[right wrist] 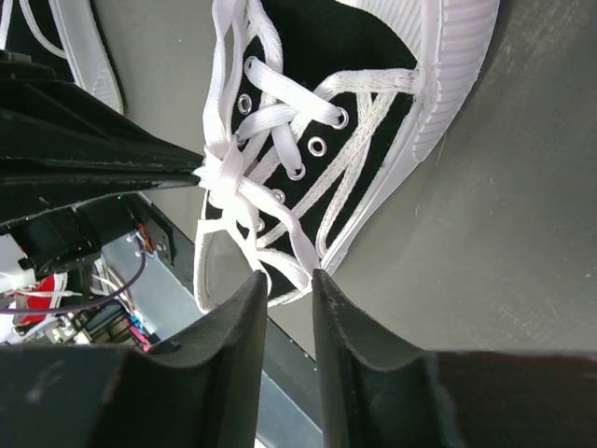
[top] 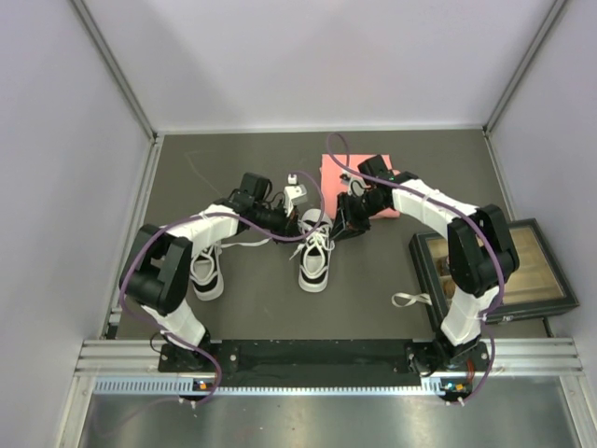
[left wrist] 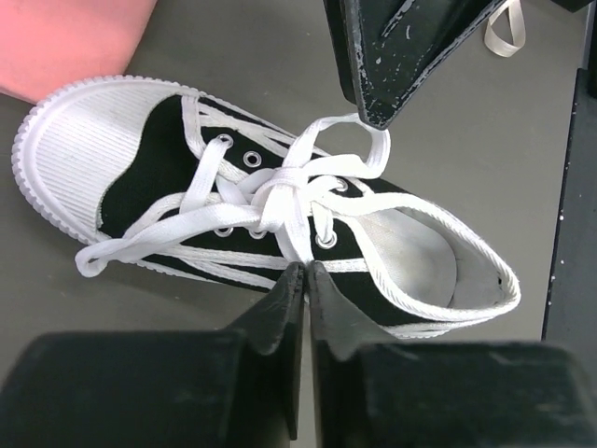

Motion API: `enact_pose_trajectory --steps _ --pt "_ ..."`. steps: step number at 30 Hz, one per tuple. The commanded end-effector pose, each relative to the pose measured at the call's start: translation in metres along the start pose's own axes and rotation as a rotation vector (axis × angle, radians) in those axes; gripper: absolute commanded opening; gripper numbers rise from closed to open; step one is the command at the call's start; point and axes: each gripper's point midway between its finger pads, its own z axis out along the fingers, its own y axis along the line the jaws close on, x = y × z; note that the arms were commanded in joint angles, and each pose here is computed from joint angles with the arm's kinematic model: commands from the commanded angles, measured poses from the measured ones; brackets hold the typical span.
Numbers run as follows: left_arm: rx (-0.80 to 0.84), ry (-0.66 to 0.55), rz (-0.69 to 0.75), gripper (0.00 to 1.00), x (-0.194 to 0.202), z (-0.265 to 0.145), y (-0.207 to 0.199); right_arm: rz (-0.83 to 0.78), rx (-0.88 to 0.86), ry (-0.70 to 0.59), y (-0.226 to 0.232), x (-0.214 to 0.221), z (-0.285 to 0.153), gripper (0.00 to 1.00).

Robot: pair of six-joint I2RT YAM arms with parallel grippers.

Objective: Tie the shoes

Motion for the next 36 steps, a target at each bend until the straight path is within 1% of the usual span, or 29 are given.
enact_pose_trajectory --steps 1,2,4,5,7,19,27,31,36 --pt "-0.011 -0.045 0.072 0.00 -0.023 -0.005 0.002 -0.034 -0.019 -0.039 0.013 -0.016 -0.005 0.30" --pt "-0.010 -0.044 0.069 0.00 -0.022 -0.006 0.001 -0.035 -0.019 -0.043 0.014 -0.017 -0.005 0.37" --pt "-0.024 -0.052 0.069 0.00 -0.024 -0.011 0.001 -0.036 -0.015 -0.049 0.014 -0.018 -0.006 0.41" --pt "-0.028 -0.055 0.065 0.00 -0.023 -0.014 0.001 -0.036 -0.012 -0.053 0.014 -0.019 -0.006 0.45" --pt "-0.042 -0.065 0.063 0.00 -0.025 -0.021 0.003 -0.038 -0.009 -0.059 0.014 -0.020 -0.007 0.47" --pt "-0.076 -0.035 0.054 0.00 -0.011 -0.041 0.005 -0.030 -0.019 -0.056 0.016 -0.023 -0.005 0.46" --pt "-0.078 -0.016 0.048 0.00 -0.004 -0.044 0.005 -0.031 -0.026 -0.066 0.019 -0.027 -0.006 0.45" --pt "-0.076 -0.008 0.047 0.00 0.000 -0.043 0.005 -0.036 -0.017 -0.086 0.018 -0.033 -0.005 0.42" --pt "-0.063 0.008 0.062 0.00 0.004 -0.043 0.005 -0.065 -0.004 -0.125 0.017 -0.059 -0.004 0.38"
